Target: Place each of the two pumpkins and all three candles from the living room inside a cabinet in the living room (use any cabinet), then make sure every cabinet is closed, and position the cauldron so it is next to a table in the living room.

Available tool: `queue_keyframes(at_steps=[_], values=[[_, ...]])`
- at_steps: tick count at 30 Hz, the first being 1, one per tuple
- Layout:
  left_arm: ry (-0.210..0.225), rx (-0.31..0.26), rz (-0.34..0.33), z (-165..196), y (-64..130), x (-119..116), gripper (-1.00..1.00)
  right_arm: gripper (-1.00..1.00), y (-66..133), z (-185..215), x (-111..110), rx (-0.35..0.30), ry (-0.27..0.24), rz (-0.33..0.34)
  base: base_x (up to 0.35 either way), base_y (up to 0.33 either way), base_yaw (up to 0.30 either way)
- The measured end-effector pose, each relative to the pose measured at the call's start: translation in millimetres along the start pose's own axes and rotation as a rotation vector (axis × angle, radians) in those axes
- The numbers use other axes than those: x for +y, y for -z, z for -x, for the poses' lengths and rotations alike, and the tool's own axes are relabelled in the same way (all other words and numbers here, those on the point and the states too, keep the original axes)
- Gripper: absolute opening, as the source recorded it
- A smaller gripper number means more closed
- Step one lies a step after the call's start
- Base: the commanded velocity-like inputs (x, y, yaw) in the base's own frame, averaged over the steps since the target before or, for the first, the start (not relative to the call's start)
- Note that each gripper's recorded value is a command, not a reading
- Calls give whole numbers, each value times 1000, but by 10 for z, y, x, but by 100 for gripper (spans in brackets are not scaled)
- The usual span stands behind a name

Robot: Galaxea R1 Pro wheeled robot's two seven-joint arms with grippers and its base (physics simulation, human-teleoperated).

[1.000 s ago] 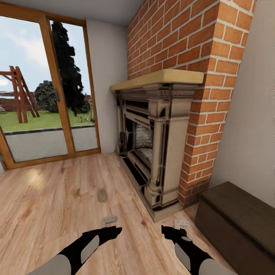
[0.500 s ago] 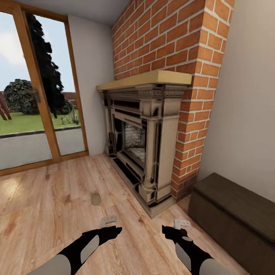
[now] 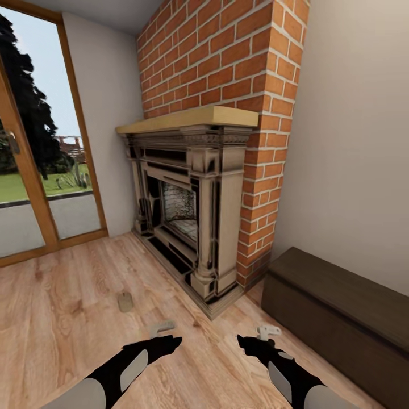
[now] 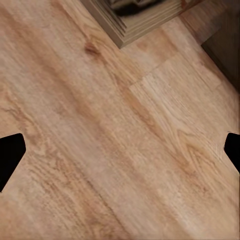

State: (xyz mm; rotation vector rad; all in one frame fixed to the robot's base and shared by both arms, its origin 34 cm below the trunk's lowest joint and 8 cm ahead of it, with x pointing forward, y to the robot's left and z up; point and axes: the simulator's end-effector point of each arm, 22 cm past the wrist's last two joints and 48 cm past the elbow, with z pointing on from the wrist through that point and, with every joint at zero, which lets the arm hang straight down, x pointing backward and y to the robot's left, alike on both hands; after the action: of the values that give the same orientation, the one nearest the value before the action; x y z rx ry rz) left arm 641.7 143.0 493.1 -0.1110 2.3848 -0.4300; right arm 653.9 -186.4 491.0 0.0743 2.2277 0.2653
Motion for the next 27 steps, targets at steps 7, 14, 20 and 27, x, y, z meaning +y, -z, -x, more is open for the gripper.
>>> queue_keyframes(at_steps=[7, 14, 20, 27], values=[[-8, 0, 11, -10, -4, 13, 100, 100, 11, 35, -137, -10, -63, -17, -2, 59, -292], [-10, -41, 19, 66, -4, 48, 100, 100, 17, 24, -187, -10, -72, -25, 0, 235, -292], [-11, -81, 28, 148, 2, 63, 100, 100, 31, 27, -256, -22, -75, -36, 0, 276, -293], [-13, -110, 36, 230, 15, 58, 100, 100, 51, 15, -337, -23, -75, -47, 0, 283, -293]])
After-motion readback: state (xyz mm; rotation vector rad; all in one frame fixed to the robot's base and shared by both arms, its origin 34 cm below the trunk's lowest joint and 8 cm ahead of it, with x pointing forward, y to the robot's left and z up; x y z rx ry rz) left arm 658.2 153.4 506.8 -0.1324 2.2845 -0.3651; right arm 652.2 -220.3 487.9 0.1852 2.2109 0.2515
